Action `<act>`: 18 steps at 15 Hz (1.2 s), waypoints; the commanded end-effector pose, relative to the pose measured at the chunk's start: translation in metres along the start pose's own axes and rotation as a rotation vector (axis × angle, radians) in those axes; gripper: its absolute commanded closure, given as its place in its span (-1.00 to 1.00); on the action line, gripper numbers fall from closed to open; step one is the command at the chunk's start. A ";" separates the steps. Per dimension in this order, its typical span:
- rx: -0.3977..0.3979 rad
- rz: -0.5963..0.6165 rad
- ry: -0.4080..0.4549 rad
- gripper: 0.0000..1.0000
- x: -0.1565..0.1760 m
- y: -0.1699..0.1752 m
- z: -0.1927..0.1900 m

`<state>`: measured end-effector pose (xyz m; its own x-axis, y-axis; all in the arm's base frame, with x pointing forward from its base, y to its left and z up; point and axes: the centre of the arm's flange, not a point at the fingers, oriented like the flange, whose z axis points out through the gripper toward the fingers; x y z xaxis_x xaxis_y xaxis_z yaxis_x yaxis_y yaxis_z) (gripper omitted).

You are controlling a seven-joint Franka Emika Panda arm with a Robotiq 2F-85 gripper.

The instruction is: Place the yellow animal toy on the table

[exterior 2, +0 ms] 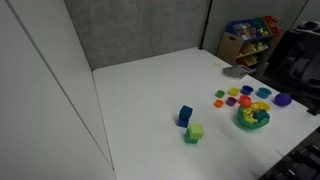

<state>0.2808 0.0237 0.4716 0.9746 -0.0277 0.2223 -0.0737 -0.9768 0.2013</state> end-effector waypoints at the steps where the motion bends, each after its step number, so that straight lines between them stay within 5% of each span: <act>1: 0.000 0.000 -0.001 -1.00 0.000 0.000 0.000; 10: 0.047 0.053 -0.044 -1.00 0.041 0.008 0.009; 18: 0.090 0.177 -0.099 -1.00 0.080 0.044 0.074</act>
<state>0.3410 -0.0198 0.4398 0.9746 -0.1513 0.1654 -0.1709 -0.9789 0.1117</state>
